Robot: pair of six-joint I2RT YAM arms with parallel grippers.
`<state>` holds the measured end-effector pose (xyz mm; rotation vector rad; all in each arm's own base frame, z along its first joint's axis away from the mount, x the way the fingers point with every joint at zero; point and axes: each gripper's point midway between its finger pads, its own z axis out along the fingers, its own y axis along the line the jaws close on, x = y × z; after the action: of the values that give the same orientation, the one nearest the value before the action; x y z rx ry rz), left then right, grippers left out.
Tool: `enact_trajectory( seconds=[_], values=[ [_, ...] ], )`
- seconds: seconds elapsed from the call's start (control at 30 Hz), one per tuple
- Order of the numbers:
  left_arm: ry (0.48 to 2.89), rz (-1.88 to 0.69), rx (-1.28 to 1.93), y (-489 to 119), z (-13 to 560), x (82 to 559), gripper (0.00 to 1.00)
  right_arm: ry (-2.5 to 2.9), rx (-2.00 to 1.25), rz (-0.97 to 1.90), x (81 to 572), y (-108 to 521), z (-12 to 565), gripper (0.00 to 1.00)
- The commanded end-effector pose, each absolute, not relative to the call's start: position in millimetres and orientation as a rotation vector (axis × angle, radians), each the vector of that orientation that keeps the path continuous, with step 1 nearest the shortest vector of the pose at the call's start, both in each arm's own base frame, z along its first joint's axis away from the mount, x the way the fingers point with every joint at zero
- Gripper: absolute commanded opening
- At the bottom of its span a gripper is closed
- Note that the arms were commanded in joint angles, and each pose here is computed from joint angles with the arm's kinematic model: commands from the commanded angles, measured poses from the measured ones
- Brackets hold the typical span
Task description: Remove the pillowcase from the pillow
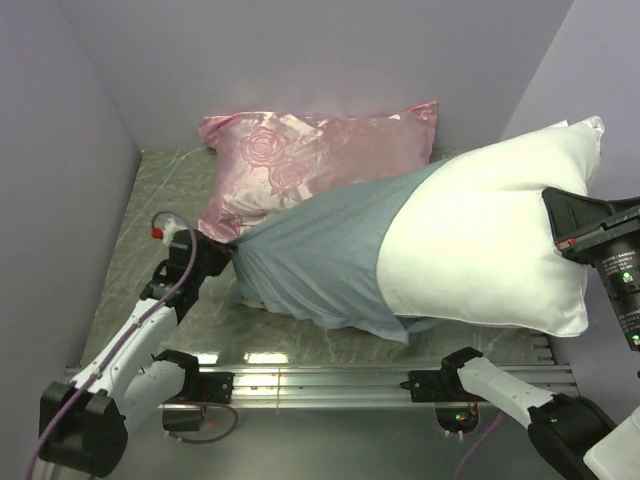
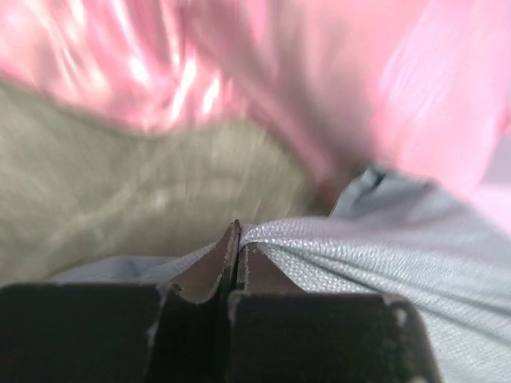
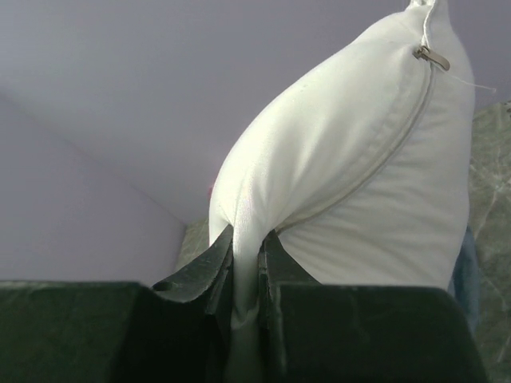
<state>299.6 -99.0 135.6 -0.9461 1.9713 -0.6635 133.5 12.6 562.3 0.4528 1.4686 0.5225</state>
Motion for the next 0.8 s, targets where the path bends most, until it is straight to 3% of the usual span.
enact_trajectory(
  seconds=[0.0,0.23,0.43,0.57,0.77],
  values=[
    [1.884,-0.438,-1.031,-27.0,155.2,304.5,0.00,0.913,0.588,0.670,83.4,-39.8,679.6,0.00],
    [1.681,-0.317,-1.131,56.8,221.8,303.4,0.01,0.932,0.611,0.676,87.1,-53.6,670.3,0.00],
    [1.501,-0.245,-1.192,124.3,283.1,285.6,0.01,1.084,0.596,0.618,127.1,-31.1,635.8,0.00],
    [1.513,-0.220,-1.205,141.4,295.4,286.0,0.01,1.283,0.558,0.527,173.1,5.6,580.9,0.00],
    [1.505,-0.356,-1.057,114.8,314.0,291.7,0.01,1.553,0.452,0.552,224.8,75.8,470.8,0.00]
  ],
)
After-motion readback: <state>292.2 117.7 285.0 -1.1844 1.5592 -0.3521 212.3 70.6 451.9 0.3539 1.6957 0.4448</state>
